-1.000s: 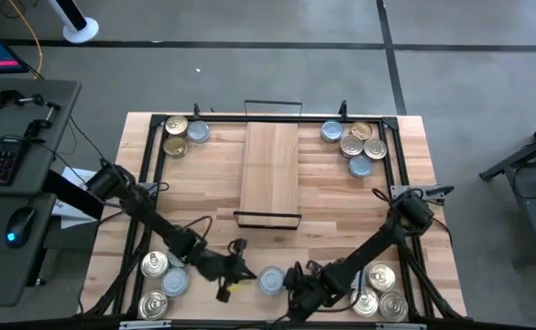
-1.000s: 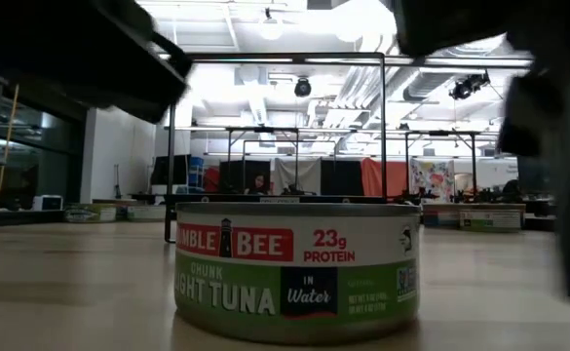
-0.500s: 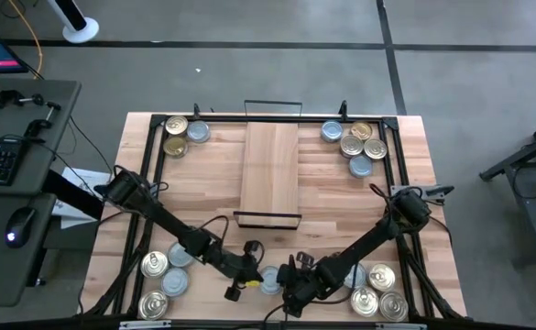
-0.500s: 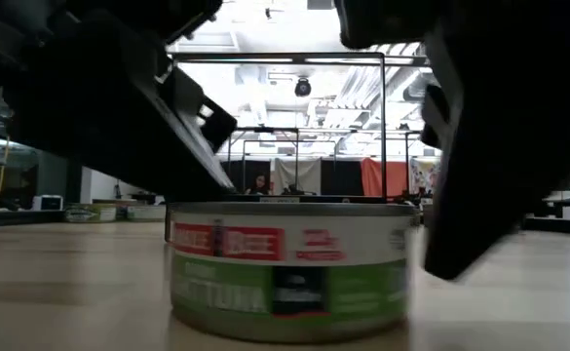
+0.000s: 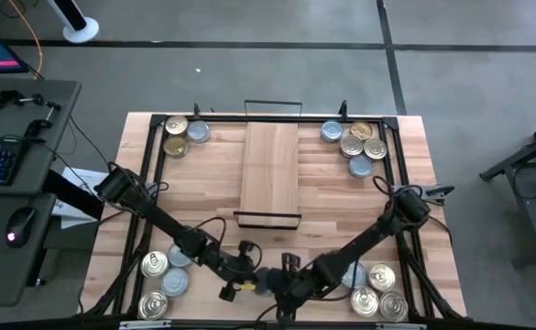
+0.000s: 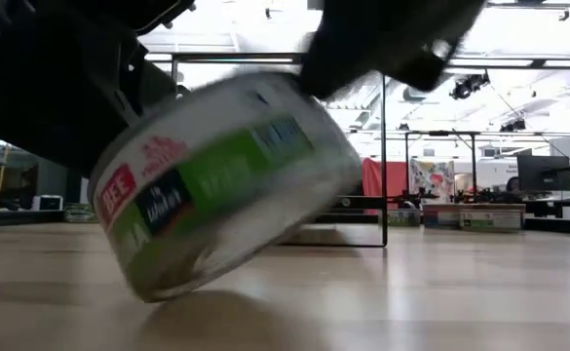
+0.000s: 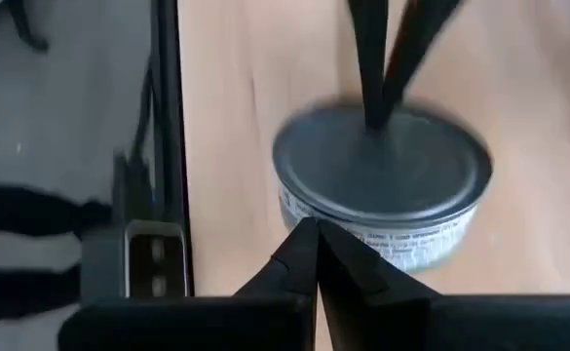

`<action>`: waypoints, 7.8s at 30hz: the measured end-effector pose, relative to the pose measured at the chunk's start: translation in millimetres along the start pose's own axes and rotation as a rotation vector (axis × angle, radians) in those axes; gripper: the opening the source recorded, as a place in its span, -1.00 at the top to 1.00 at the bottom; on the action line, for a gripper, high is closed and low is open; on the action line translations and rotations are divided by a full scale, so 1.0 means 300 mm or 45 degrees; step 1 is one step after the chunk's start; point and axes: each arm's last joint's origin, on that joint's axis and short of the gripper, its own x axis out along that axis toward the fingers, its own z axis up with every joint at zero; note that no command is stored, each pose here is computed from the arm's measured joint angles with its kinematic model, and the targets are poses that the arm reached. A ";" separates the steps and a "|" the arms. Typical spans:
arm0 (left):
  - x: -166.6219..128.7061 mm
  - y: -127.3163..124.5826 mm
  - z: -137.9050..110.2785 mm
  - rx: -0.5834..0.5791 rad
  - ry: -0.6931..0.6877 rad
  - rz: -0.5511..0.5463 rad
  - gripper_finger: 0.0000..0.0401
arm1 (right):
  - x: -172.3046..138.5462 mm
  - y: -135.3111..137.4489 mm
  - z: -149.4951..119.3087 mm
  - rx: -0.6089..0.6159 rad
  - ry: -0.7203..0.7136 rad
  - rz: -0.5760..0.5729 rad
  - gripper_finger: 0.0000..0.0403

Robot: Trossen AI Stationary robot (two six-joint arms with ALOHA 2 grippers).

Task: Stack canned seafood by type on shelf
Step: Put the green tuna cans on the shelf

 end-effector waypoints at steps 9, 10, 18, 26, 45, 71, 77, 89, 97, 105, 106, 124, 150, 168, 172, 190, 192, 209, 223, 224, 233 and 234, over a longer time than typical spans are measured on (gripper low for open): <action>-0.001 0.012 -0.041 0.035 0.147 0.058 1.00 | -0.011 -0.035 0.087 0.018 -0.102 -0.048 1.00; -0.007 0.013 -0.042 0.037 0.167 0.061 1.00 | -0.016 -0.034 0.097 0.004 -0.109 -0.046 1.00; -0.084 0.017 -0.053 0.012 0.304 0.092 1.00 | -0.114 -0.013 0.178 0.015 -0.067 -0.085 1.00; -0.284 0.007 -0.142 -0.160 0.244 0.053 1.00 | -0.183 0.000 0.212 0.415 -0.072 -0.125 0.78; -0.495 0.017 -0.127 -0.296 -0.081 0.069 1.00 | -0.018 -0.089 0.191 1.038 0.014 -0.251 -0.22; -0.495 0.015 -0.128 -0.349 -0.071 0.045 1.00 | -0.002 -0.026 0.139 0.975 0.051 -0.212 -0.22; -0.495 0.015 -0.127 -0.377 -0.075 0.049 1.00 | 0.015 -0.028 0.132 0.917 0.064 -0.222 -0.22; -0.454 0.037 -0.140 -0.466 -0.078 0.216 1.00 | 0.023 -0.070 0.159 0.889 0.010 -0.279 -0.22; -0.401 0.029 -0.157 -0.561 -0.050 0.231 1.00 | 0.025 -0.078 0.167 0.889 0.006 -0.279 -0.22; -0.317 -0.014 -0.099 -0.594 -0.308 0.026 1.00 | 0.026 -0.077 0.172 0.896 -0.004 -0.264 -0.22; -0.301 -0.021 -0.097 -0.578 -0.327 -0.007 1.00 | 0.026 -0.077 0.171 0.887 -0.001 -0.264 -0.22; -0.125 -0.086 -0.037 -0.433 -0.290 -0.035 1.00 | 0.025 -0.076 0.161 0.876 0.098 -0.238 -0.22; -0.306 -0.094 0.028 -0.235 0.045 -0.052 1.00 | 0.030 -0.094 0.173 0.277 0.133 -0.223 -0.22; -0.552 -0.246 -0.008 -0.365 -0.103 -0.012 1.00 | 0.106 -0.126 0.174 0.147 0.158 -0.211 -0.22; -0.579 -0.284 -0.013 -0.388 -0.155 -0.061 1.00 | 0.111 -0.134 0.177 0.080 0.185 -0.193 -0.22; -0.896 -0.123 0.072 -0.426 -0.544 -0.067 1.00 | -0.047 -0.064 0.242 0.081 0.323 -0.035 0.42; -0.906 -0.085 0.069 -0.404 -0.540 0.021 1.00 | -0.085 -0.050 0.248 0.088 0.348 -0.048 0.42; -0.949 0.226 0.125 -0.350 -0.588 0.274 1.00 | -0.464 -0.167 0.232 0.245 0.595 -0.316 0.42; -0.999 0.431 0.128 -0.441 -0.679 0.547 1.00 | -0.684 -0.853 0.005 1.076 -0.169 -0.470 0.42; -0.990 0.451 0.134 -0.454 -0.683 0.574 1.00 | -0.663 -0.911 -0.005 1.112 -0.248 -0.443 0.42; -0.888 0.692 0.174 -0.669 -0.798 0.673 1.00 | -0.514 -1.349 -0.015 1.267 -0.868 -0.001 0.42; -0.882 0.711 0.172 -0.702 -0.810 0.681 1.00 | -0.495 -1.382 -0.014 1.289 -0.870 0.008 0.42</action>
